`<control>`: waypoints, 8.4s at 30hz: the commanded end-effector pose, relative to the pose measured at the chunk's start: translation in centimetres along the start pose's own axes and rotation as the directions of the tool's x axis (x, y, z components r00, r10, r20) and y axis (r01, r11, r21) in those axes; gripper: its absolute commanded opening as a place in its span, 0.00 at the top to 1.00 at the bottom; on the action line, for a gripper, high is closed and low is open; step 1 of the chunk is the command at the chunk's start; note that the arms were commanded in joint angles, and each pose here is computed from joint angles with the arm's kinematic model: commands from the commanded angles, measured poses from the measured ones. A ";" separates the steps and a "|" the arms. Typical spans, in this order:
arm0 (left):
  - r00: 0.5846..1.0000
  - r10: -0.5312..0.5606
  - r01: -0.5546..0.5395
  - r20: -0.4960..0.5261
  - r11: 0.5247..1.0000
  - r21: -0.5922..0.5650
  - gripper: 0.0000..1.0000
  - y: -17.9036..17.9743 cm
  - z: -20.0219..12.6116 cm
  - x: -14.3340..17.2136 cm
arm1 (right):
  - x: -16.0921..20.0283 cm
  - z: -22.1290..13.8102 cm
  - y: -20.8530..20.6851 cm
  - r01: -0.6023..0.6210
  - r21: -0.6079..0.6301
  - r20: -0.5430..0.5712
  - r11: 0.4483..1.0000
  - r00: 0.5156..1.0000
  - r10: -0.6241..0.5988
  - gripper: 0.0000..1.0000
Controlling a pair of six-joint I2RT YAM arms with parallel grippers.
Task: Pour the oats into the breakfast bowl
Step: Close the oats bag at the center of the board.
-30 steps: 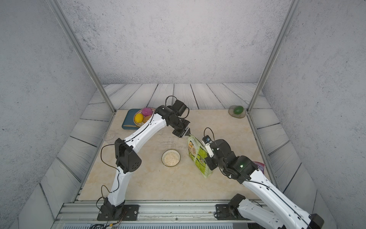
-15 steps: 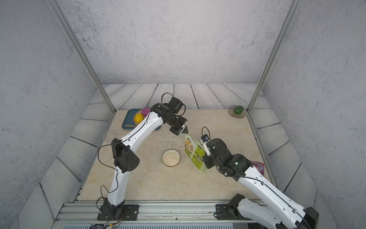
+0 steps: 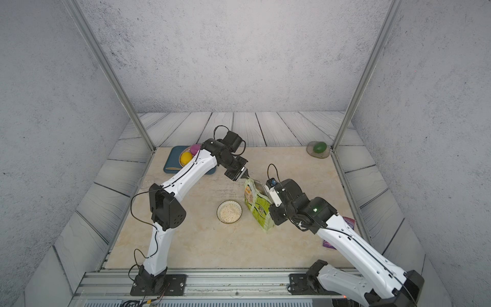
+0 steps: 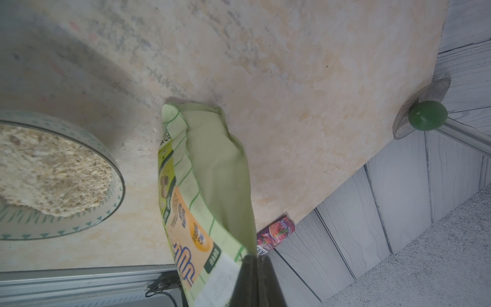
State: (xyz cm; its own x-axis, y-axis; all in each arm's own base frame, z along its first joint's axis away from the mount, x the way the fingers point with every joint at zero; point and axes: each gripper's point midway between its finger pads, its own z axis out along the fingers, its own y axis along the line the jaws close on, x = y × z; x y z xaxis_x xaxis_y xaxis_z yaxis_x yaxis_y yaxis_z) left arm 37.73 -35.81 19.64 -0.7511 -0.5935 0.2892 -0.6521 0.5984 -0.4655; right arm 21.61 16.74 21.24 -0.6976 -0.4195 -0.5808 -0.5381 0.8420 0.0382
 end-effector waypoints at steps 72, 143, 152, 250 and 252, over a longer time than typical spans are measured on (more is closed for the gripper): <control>0.740 0.605 -0.650 0.294 0.756 0.083 0.15 7.8 -6.2 0.6 | -2.2 4.7 -1.2 -0.101 0.034 -0.198 0.994 0.975 0.106 0.66; 0.765 0.558 -0.614 0.323 0.783 0.101 0.17 7.5 -7.3 0.8 | -8.3 5.1 -3.3 -0.064 0.160 -0.110 0.985 0.991 0.083 1.00; 0.766 0.557 -0.611 0.321 0.786 0.095 0.17 7.9 -7.3 0.8 | -8.5 7.3 -3.3 -0.031 0.159 -0.165 0.987 0.985 0.057 0.69; 0.751 0.551 -0.611 0.364 0.789 0.066 0.19 9.2 -9.2 0.6 | -6.8 4.3 -2.4 -0.144 0.142 -0.191 0.979 0.967 0.170 1.00; 0.750 0.550 -0.611 0.369 0.789 0.066 0.19 9.3 -9.4 0.6 | -7.6 4.0 -2.5 -0.153 0.139 -0.142 0.978 0.975 0.173 1.00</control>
State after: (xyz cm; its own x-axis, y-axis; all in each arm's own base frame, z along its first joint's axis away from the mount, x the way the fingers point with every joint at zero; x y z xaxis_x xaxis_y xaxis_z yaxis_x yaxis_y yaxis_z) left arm 30.70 -26.24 23.39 -0.8875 -0.3228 -0.3289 -0.0564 0.7844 -0.6176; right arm 28.65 18.80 20.23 -0.8737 -0.3382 -0.3497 -0.3648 0.9310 0.0112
